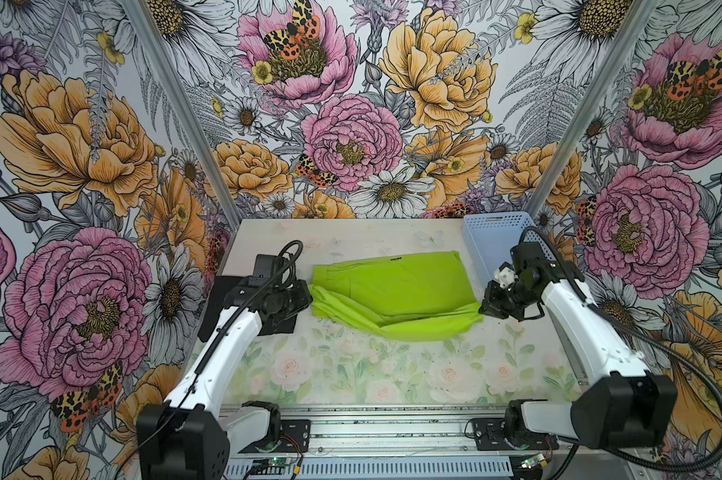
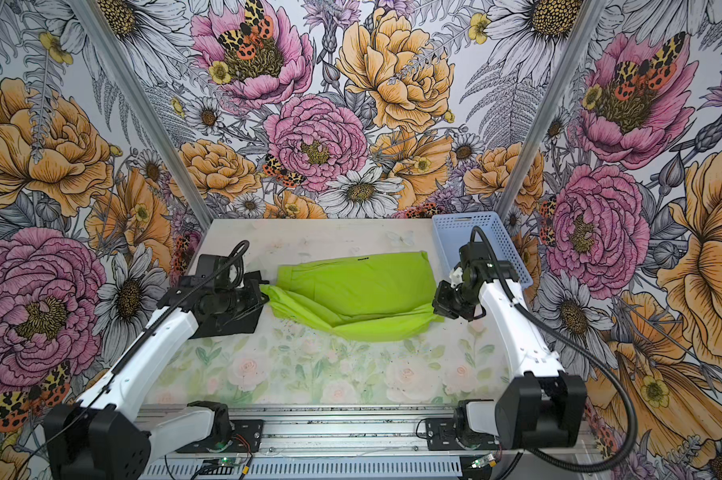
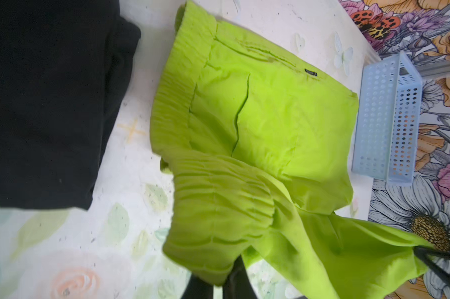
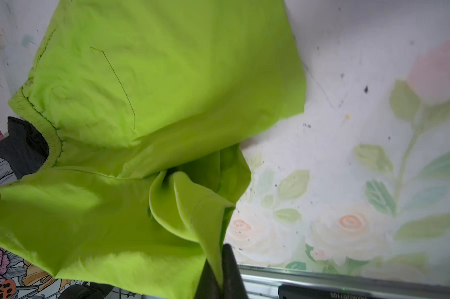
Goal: Fold and stack the mixed laundry pile
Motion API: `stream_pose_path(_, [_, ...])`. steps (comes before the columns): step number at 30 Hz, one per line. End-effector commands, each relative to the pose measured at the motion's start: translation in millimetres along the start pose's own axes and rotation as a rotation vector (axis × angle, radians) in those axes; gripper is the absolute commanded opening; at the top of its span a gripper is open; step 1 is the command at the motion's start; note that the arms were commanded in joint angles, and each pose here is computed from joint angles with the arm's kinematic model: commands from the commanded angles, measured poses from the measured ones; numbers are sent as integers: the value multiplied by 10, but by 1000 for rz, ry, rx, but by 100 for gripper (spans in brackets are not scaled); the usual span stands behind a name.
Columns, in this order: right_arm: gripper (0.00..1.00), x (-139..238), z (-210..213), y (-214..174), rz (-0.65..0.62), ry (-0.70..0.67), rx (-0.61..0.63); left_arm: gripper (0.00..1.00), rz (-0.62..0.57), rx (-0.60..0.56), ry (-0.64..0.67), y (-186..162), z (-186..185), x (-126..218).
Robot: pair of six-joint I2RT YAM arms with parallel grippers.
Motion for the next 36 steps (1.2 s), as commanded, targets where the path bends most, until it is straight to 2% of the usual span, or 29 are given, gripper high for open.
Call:
stream_pose_path(1, [0, -194, 82, 639, -99, 54, 71, 0, -30, -94, -49, 364, -76, -221])
stream_pose_path(2, [4, -277, 93, 822, -103, 73, 68, 0, -13, -87, -52, 452, -63, -322])
stream_pose_path(5, [28, -365, 129, 1132, -142, 60, 103, 0, 24, -90, -54, 632, -58, -570])
stream_pose_path(8, [42, -366, 95, 1097, -165, 34, 124, 0, 65, -78, -60, 676, -15, -764])
stream_pose_path(12, [52, -441, -13, 738, -182, 69, 142, 0, 88, -64, -60, 641, 47, -886])
stream_pose_path(17, [53, -718, -158, 111, -148, 141, 93, 0, 90, -60, -62, 657, 64, -900])
stream_pose_path(21, [52, -908, -259, -203, -172, 170, 53, 0, 88, -57, -66, 677, 77, -896])
stream_pose_path(26, [48, -1041, -228, -309, -190, 150, 107, 0, 94, -60, -71, 674, 86, -904])
stream_pose_path(28, [36, -1068, -225, -318, -200, 156, 110, 0, 90, -59, -71, 680, 87, -889])
stream_pose_path(30, [17, -1048, -202, -320, -205, 171, 109, 0, 87, -61, -77, 676, 72, -866])
stream_pose_path(32, [5, -993, -182, -347, -203, 189, 104, 0, 77, -62, -84, 675, 57, -816])
stream_pose_path(33, [1, -951, -171, -366, -199, 190, 98, 0, 69, -63, -87, 678, 49, -782])
stream_pose_path(36, [0, -742, -127, -451, -190, 190, 96, 0, 55, -56, -104, 696, 30, -657])
Point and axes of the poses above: each gripper's point midway between its finger pads, its own x axis back along the fingers, its own z axis along the line the jaws close on, y = z × x, the point moved 10 cm from there along x, back along the fingers, and after that the axes turned 4 degrees about x, right-handed, at the moved point
